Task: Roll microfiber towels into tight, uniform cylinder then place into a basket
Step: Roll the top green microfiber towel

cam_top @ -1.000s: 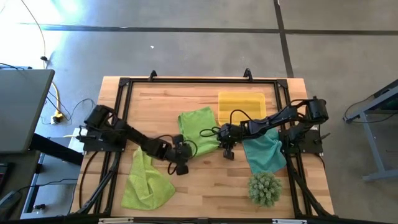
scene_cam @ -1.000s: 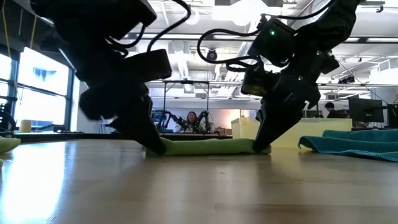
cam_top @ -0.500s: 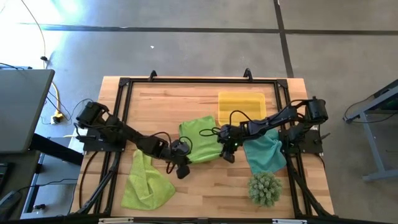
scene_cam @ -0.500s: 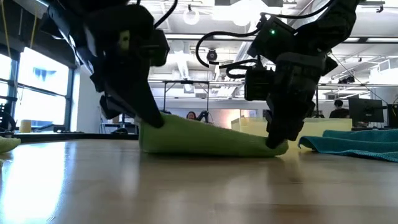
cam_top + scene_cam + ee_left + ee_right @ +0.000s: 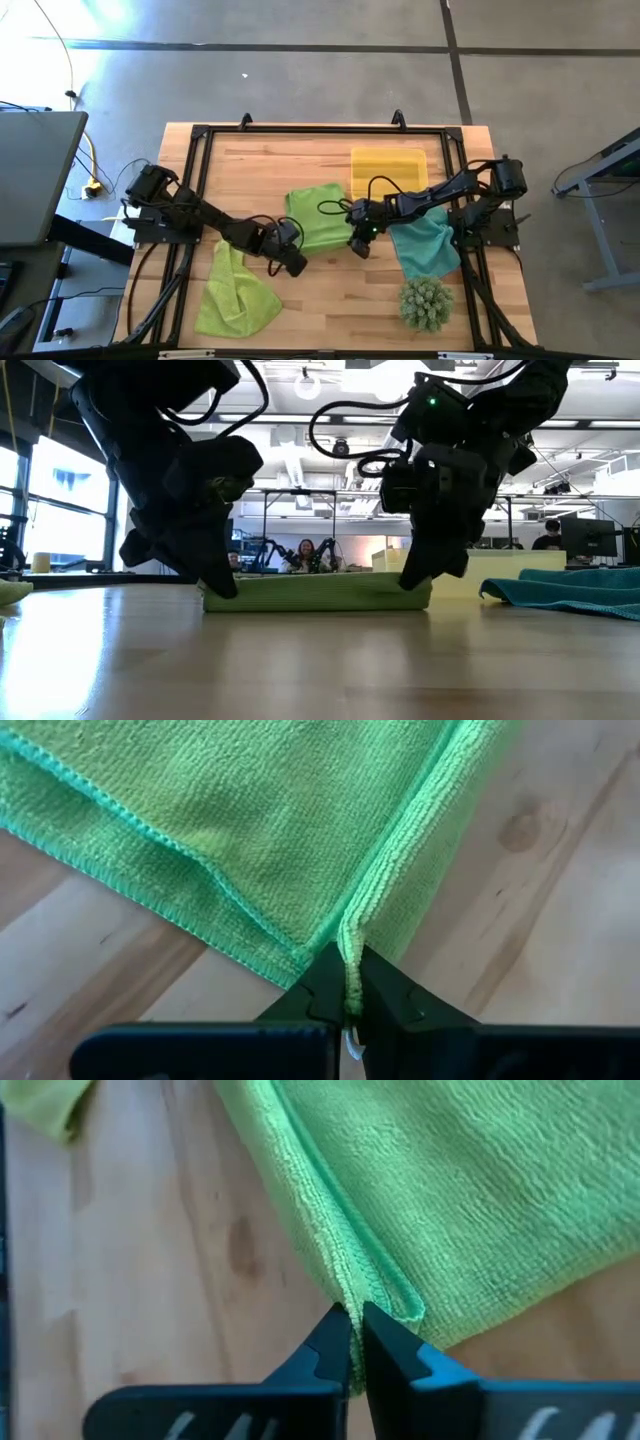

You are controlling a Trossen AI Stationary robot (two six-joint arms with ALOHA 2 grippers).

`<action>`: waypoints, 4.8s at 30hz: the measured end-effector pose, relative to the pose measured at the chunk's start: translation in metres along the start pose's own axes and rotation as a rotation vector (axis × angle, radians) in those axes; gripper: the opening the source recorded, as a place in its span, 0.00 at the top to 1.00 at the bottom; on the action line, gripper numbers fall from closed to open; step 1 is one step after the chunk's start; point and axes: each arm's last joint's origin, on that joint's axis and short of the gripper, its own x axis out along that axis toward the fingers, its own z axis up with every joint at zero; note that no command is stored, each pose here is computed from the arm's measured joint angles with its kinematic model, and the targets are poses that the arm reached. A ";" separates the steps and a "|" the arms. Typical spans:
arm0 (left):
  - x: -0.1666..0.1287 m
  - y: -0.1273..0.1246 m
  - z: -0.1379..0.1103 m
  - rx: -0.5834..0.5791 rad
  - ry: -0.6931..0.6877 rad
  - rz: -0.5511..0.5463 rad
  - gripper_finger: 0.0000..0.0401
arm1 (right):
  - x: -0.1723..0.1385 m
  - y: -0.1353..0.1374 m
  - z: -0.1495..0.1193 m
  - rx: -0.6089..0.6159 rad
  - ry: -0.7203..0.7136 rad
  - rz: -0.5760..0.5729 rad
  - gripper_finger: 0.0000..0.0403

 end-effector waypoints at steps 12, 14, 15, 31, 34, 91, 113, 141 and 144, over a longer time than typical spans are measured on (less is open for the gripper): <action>0.005 0.002 -0.002 0.001 -0.001 0.030 0.99 | -0.017 0.015 0.024 -0.309 0.147 -0.076 0.71; 0.005 0.002 -0.002 0.008 0.000 0.031 0.99 | -0.024 0.024 0.032 -0.366 0.182 -0.092 0.70; 0.005 0.002 -0.002 0.009 -0.001 0.031 0.99 | -0.025 0.029 0.033 -0.410 0.191 -0.091 0.69; 0.005 0.002 -0.004 0.021 0.004 0.032 0.97 | 0.001 0.056 -0.001 -0.869 -0.053 -0.186 0.71; 0.005 0.002 -0.004 0.021 0.004 0.033 0.97 | 0.002 0.050 -0.003 -0.854 -0.037 -0.197 0.71; -0.003 0.000 -0.002 0.314 0.009 0.000 0.79 | 0.032 0.025 -0.005 -0.626 0.147 -0.316 0.82; -0.055 -0.028 -0.020 0.879 -0.267 -0.013 0.69 | 0.025 -0.009 0.014 -0.324 0.176 -0.109 0.98; 0.009 -0.004 -0.013 0.737 -0.111 0.121 0.87 | 0.025 -0.015 0.020 -0.299 0.147 -0.075 0.97; 0.009 -0.003 -0.009 0.632 -0.088 0.087 0.97 | 0.019 -0.012 0.022 -0.328 0.129 -0.068 0.91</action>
